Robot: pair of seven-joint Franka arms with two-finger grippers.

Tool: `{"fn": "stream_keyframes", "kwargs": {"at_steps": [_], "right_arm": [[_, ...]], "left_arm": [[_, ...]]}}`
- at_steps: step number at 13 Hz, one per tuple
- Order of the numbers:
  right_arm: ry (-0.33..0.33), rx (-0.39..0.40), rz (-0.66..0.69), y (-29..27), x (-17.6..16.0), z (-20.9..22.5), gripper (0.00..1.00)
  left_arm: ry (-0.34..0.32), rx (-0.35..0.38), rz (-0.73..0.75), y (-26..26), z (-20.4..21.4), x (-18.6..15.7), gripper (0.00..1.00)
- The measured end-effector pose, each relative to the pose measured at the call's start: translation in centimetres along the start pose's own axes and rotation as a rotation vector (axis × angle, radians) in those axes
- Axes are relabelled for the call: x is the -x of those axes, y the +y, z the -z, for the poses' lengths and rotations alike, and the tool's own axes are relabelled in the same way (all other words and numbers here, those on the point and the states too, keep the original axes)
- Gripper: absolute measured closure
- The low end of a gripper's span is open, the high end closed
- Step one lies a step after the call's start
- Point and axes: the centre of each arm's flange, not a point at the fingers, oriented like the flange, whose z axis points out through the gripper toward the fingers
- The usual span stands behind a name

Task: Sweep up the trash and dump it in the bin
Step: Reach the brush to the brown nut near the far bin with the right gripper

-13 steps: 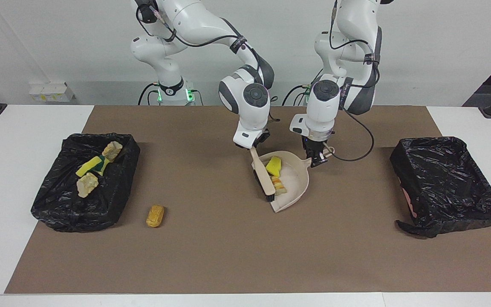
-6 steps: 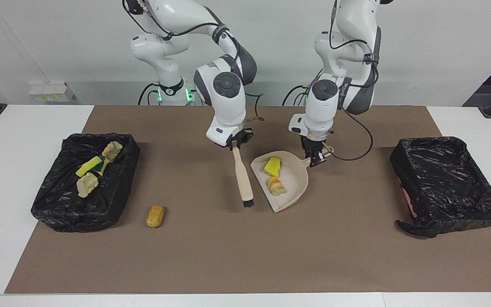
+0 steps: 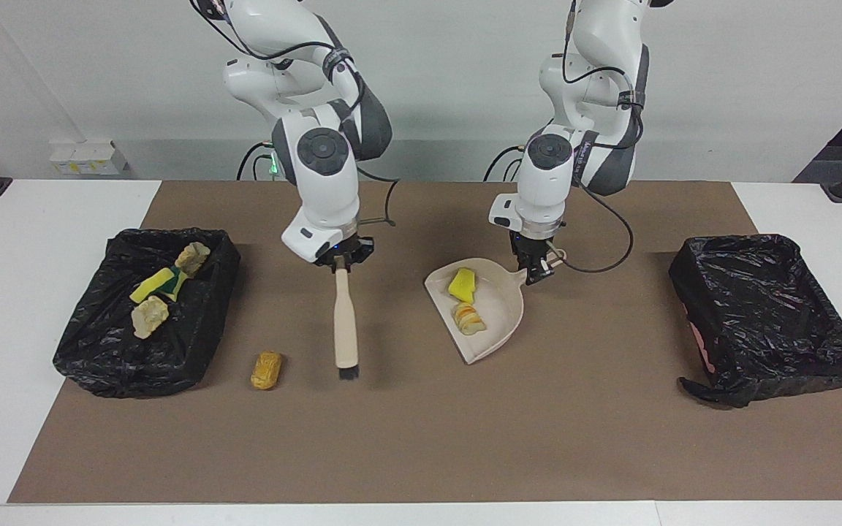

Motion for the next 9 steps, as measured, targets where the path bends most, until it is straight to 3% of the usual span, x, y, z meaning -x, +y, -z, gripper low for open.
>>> {"fn": "stream_keyframes", "kwargs": {"at_steps": [5, 9], "right_arm": [[-0.069, 0.032, -0.085, 7.1, -0.8, -4.2, 0.74], [-0.119, 0.038, -0.053, 5.5, 0.0, -7.4, 0.74]], "left_arm": [[0.0, 0.0, 0.0, 0.0, 0.0, 0.0, 0.67], [0.0, 0.0, 0.0, 0.0, 0.0, 0.0, 0.67]]}}
